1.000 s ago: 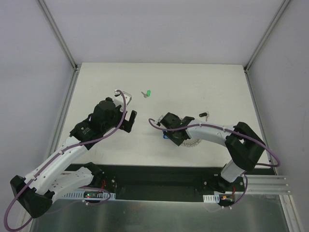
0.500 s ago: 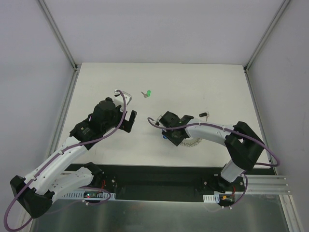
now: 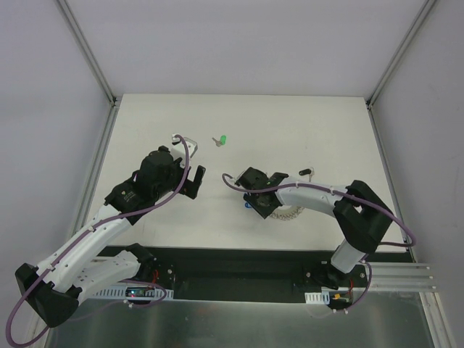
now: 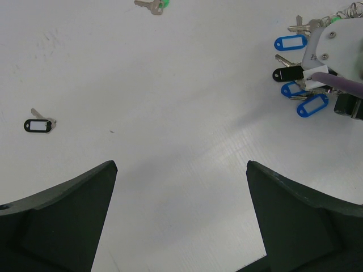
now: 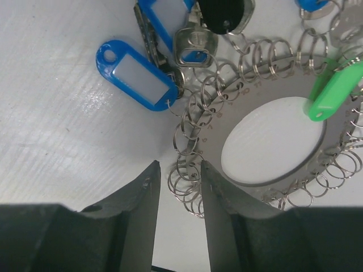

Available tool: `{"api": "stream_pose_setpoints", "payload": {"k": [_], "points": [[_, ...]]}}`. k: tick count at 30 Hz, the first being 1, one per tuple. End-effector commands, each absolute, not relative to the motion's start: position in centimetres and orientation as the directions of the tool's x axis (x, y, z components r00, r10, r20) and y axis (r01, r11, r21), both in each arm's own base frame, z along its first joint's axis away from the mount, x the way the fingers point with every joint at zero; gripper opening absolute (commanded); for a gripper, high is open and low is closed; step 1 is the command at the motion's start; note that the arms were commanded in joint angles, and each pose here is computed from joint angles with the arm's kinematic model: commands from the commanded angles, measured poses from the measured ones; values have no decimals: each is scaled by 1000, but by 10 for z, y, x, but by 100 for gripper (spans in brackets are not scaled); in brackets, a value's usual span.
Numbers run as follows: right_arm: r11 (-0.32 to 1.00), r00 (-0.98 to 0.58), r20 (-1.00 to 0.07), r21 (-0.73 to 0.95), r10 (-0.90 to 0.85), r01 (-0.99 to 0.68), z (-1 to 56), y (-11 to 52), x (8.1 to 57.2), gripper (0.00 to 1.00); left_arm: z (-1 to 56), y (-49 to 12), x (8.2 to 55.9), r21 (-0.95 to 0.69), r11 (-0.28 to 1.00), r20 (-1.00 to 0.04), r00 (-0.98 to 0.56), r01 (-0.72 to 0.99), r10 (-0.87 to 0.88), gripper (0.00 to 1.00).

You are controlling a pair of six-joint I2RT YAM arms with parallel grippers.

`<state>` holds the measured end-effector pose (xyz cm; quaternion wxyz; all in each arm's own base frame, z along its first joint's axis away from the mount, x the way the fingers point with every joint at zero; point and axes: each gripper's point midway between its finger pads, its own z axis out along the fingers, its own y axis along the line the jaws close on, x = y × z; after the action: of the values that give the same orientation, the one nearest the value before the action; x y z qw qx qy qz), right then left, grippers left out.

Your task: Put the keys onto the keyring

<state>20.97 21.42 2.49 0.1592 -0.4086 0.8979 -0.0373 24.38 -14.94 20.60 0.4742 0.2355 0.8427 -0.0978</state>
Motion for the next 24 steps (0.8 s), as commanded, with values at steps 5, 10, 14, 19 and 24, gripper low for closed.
{"api": "stream_pose_setpoints", "payload": {"k": [5,10,14,19,24], "points": [[765,-677,-363,-224,-641,-604,52,207,222,43,214,-149,245,57,867,-858,-419,495,296,99],[834,-751,-382,-115,-538,-539,47,203,216,45,215,-150,245,52,866,-860,-418,497,292,99],[862,-792,-359,-77,-493,-502,39,199,209,47,214,-150,244,51,865,-859,-421,500,293,99],[857,-804,-353,12,-478,-515,31,212,200,47,214,-152,244,45,862,-859,-420,505,291,99],[835,-793,-386,95,-472,-543,33,244,208,47,216,-152,243,43,861,-863,-416,507,288,99]]}}
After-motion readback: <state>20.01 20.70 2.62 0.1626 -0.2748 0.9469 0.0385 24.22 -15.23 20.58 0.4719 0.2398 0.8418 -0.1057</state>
